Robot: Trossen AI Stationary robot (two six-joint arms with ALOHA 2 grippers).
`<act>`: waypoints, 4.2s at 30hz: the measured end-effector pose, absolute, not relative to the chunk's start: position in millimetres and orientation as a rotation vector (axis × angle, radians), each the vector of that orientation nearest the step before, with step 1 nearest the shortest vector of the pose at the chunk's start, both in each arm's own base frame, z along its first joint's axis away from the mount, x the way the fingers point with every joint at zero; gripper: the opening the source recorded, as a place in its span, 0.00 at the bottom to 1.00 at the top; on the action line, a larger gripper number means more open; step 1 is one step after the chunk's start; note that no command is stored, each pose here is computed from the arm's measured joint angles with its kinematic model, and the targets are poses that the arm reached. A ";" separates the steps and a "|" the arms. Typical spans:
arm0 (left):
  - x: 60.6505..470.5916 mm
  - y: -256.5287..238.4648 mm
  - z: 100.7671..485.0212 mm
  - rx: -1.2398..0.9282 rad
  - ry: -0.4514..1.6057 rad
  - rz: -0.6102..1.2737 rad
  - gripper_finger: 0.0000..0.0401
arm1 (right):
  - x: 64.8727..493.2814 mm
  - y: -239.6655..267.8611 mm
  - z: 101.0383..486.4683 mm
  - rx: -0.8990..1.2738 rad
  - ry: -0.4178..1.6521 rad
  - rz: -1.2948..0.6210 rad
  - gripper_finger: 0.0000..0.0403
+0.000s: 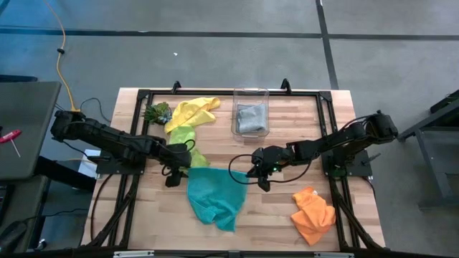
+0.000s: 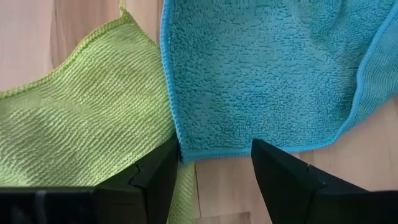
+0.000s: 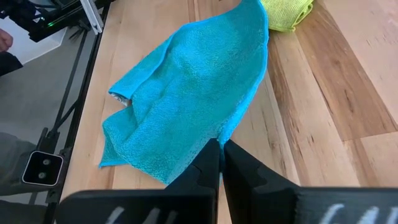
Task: Fold microfiber towels
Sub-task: Fold the blue microfiber cloth
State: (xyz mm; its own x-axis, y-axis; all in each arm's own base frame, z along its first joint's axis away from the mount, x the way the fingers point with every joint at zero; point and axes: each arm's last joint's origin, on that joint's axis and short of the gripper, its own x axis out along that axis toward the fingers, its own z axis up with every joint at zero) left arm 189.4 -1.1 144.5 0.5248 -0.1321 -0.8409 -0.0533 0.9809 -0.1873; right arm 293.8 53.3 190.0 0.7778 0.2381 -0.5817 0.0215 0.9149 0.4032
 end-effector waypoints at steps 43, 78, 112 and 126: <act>198.9 0.3 146.2 -0.237 1.010 -0.003 0.01 | 292.9 53.7 197.6 0.442 0.639 0.136 0.00; 202.3 -24.2 365.5 0.006 0.715 0.100 0.00 | 218.9 37.3 363.0 0.225 0.641 -0.021 0.00; 308.3 -168.3 217.2 -0.128 1.090 -0.210 0.00 | 252.7 219.3 226.8 0.449 1.181 0.153 0.00; 316.2 -133.9 220.0 -0.140 1.135 -0.146 0.00 | 248.9 211.5 232.0 0.425 1.207 0.146 0.00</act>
State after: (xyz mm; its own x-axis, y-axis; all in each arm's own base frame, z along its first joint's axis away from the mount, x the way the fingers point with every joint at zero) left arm 316.2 -133.9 220.0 0.4148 -0.1867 -0.8906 0.0450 0.9817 -0.1849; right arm 248.9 211.5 232.0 0.3579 0.3322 -0.8727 0.1138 0.9121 0.3939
